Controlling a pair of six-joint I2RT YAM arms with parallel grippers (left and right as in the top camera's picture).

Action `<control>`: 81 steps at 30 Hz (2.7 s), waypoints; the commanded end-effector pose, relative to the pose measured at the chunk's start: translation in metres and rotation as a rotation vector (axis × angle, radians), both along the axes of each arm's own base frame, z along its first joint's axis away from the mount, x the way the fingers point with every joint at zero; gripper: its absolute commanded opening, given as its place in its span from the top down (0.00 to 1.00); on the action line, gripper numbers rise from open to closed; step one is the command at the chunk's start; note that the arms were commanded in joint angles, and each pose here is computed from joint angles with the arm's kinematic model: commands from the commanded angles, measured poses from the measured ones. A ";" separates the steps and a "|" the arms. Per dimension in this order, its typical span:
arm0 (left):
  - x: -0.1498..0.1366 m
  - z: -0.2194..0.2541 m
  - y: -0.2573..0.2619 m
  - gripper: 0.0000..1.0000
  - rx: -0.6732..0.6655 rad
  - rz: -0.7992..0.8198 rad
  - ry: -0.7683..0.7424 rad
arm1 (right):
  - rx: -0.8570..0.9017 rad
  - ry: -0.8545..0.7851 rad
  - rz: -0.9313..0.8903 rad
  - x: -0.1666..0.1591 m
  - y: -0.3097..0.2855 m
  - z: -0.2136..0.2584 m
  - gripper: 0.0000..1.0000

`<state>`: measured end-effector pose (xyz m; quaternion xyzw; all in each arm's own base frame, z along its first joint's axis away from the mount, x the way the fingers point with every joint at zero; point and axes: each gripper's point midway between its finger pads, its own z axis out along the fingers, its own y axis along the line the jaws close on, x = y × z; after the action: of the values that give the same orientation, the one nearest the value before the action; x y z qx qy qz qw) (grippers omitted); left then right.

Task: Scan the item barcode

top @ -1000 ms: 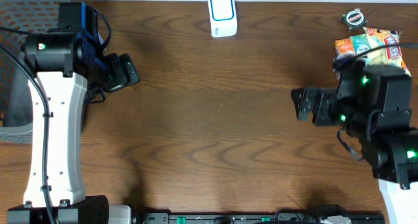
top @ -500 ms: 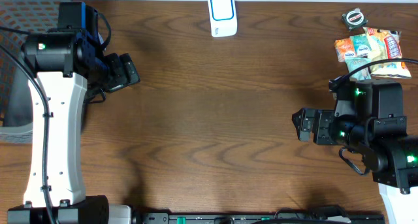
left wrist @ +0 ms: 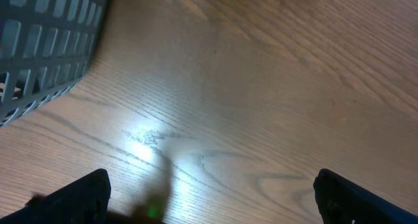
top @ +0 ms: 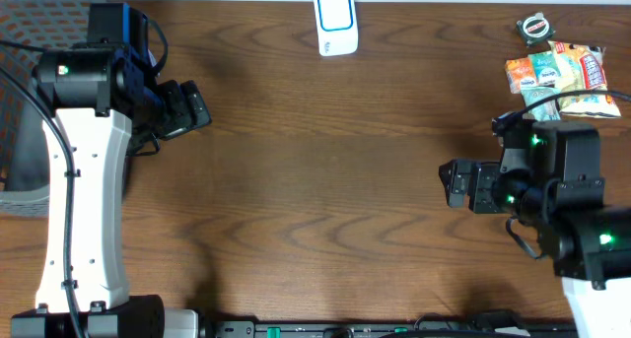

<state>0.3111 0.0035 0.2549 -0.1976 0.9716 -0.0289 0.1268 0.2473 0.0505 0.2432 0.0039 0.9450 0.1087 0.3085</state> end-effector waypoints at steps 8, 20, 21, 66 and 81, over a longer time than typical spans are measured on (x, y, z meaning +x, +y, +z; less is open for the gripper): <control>-0.001 -0.002 0.001 0.02 -0.001 0.014 0.010 | -0.081 -0.377 0.110 -0.025 -0.015 -0.010 0.01; -0.001 -0.002 0.001 0.02 -0.001 0.014 0.010 | -0.137 -0.764 0.140 -0.013 -0.013 -0.026 0.01; -0.001 -0.002 0.001 0.02 -0.002 0.014 0.010 | -0.126 -0.788 0.117 -0.010 -0.015 -0.027 0.01; -0.001 -0.002 0.001 0.02 -0.001 0.014 0.010 | -0.138 -0.867 -0.082 -0.002 -0.038 -0.087 0.01; -0.001 -0.002 0.001 0.02 -0.001 0.014 0.010 | -0.142 -0.871 -0.080 -0.001 -0.038 -0.086 0.01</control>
<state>0.3110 0.0034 0.2549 -0.1974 0.9717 -0.0290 0.1266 0.2462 0.0115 0.1574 -0.0268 0.7322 0.0230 0.6802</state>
